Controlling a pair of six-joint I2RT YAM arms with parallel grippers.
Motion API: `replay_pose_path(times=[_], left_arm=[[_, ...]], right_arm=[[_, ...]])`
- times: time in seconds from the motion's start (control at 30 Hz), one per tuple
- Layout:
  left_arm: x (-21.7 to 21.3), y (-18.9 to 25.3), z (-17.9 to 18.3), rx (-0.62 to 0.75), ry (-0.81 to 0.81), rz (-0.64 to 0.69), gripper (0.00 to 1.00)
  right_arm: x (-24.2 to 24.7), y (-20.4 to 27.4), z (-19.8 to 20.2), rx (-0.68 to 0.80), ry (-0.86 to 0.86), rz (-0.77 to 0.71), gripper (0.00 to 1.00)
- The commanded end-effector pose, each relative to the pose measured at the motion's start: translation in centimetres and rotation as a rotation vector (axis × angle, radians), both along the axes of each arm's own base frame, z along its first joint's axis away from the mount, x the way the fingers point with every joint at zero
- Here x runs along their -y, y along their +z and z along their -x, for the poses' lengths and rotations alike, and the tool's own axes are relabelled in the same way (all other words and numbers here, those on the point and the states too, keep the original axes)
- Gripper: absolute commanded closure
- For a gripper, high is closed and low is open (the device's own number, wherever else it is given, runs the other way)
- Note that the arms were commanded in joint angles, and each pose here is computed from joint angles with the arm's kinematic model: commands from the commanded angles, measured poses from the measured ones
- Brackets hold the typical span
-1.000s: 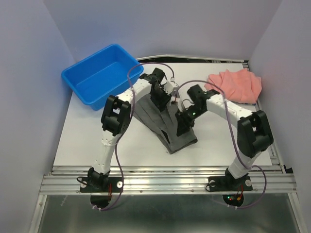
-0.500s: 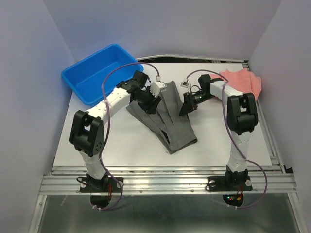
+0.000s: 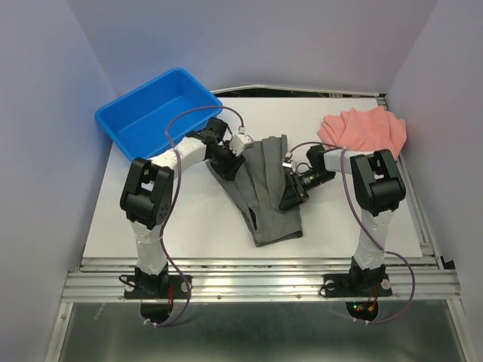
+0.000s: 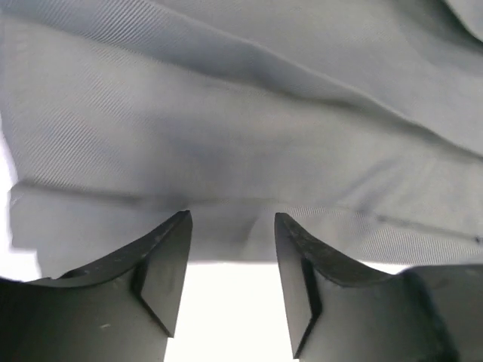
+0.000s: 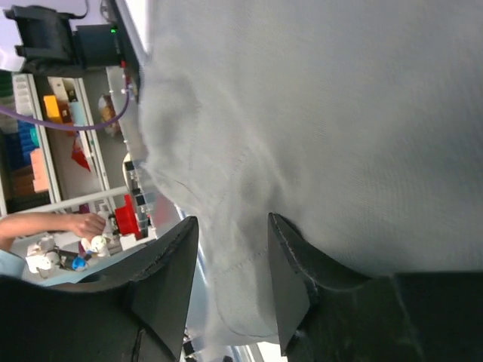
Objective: Fold and stack the skirts
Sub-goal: Fold the skirt
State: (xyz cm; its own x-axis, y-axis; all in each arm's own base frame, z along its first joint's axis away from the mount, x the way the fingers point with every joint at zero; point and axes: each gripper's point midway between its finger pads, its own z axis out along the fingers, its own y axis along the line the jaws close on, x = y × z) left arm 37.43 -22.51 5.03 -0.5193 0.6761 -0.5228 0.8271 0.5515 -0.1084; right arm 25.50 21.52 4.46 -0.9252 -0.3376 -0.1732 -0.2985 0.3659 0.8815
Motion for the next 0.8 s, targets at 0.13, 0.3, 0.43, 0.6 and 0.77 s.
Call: replay_pose_path(times=[0.13,0.3,0.43,0.6,0.77], left_arm=[[0.4,12.4,7.7,0.439,-0.272,0.011,0.32],[0.7,9.4,15.7,0.597,-0.460,-0.087,0.28],[5.4,9.1,20.5,0.639,-0.561,-0.024,0.28],[10.8,8.2,24.1,0.582,-0.535,-0.004,0.28],[13.9,4.9,26.6,0.479,-0.563,-0.019,0.28]], right_arm=[[-2.7,8.1,-3.2,0.158,-0.043,-0.125,0.48],[-3.1,10.7,-4.6,0.244,-0.060,-0.149,0.44],[-4.0,7.8,-4.1,0.231,-0.025,-0.109,0.46],[-4.1,3.7,-3.4,0.232,-0.014,-0.044,0.49],[-3.4,0.3,-2.3,0.181,-0.006,0.009,0.52]])
